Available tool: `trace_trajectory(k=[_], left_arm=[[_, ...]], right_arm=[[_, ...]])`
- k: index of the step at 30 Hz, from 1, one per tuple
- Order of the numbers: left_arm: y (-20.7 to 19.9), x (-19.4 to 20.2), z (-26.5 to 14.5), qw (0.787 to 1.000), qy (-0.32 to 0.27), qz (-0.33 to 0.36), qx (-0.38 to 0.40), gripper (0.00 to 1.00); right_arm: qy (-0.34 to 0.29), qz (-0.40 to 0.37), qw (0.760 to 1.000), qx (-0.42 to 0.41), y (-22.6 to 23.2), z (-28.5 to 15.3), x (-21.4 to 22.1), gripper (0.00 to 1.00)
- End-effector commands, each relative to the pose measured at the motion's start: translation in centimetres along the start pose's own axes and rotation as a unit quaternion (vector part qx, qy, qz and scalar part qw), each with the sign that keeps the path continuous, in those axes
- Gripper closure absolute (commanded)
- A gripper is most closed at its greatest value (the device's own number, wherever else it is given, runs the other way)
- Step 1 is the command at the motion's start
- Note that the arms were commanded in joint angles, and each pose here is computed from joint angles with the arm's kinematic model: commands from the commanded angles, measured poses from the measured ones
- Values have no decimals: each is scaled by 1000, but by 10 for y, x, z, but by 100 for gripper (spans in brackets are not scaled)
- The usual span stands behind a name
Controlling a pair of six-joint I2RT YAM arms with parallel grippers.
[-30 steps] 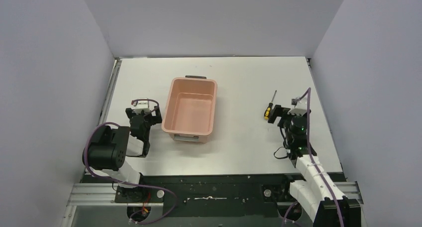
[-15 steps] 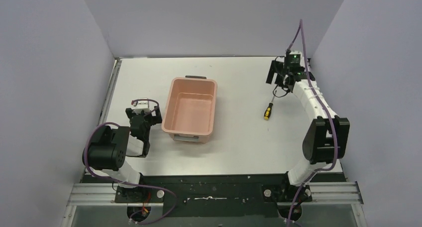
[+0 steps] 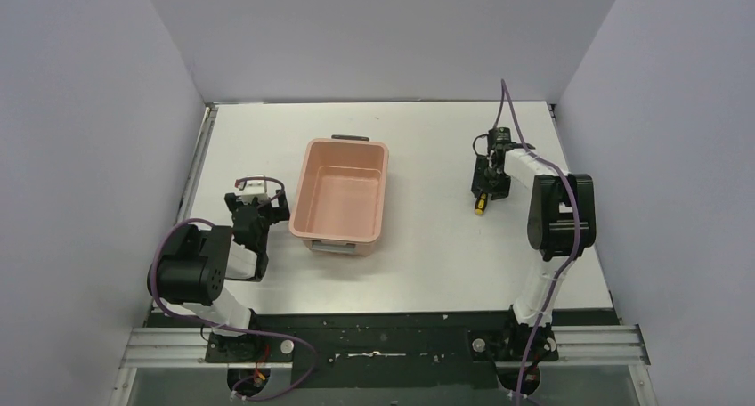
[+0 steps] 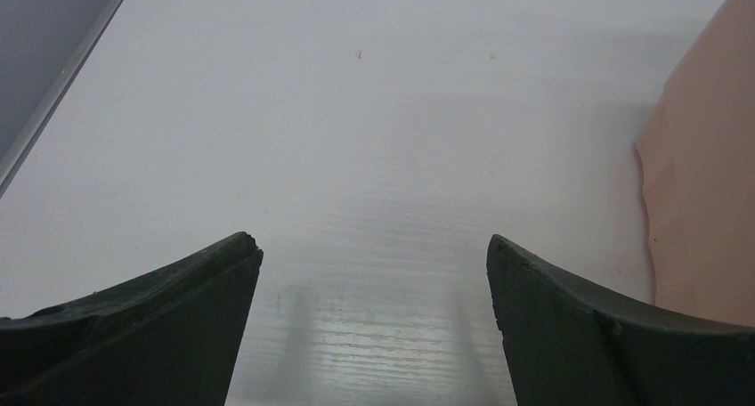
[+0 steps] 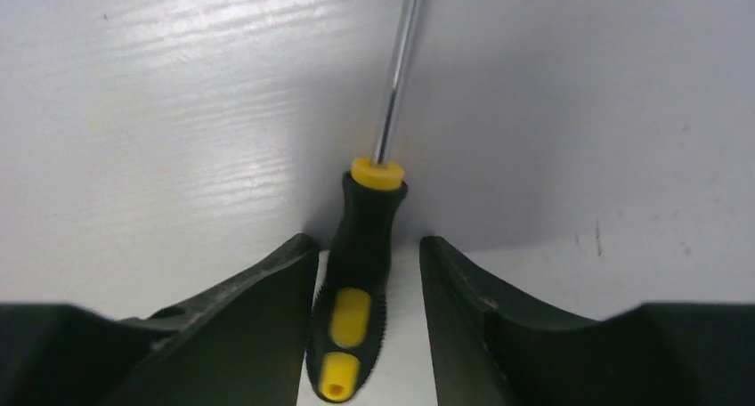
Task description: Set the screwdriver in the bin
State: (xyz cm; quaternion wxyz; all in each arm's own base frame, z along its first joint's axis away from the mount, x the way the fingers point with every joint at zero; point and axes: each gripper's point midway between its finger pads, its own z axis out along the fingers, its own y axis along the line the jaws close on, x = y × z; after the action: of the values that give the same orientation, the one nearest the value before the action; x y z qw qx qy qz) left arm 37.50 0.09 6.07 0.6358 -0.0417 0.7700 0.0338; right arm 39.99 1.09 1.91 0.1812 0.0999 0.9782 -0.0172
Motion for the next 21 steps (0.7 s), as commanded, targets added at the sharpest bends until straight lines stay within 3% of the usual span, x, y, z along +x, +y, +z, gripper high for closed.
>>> trace_trajectory(k=[1,4,10,14,21], left_arm=[[-1,-13,3,1000,-24,1,3,3],[0,-13,3,1000,-23,1,3,3],[-1,-13,3,1000,-23,1,3,3],[-1,-13,3,1000,-23,1,3,3],[-1,-13,3,1000,-23,1,3,3]], right_arm=[[6,-10,1000,11,-3,13,2,67],[13,-21,1000,10,-3,5,-2,100],[-8,-33,999,9,-2,-82,-44,100],[20,-25,999,20,-8,-146,-42,100],[-53,19,998,6,-3,-218,-60,100]])
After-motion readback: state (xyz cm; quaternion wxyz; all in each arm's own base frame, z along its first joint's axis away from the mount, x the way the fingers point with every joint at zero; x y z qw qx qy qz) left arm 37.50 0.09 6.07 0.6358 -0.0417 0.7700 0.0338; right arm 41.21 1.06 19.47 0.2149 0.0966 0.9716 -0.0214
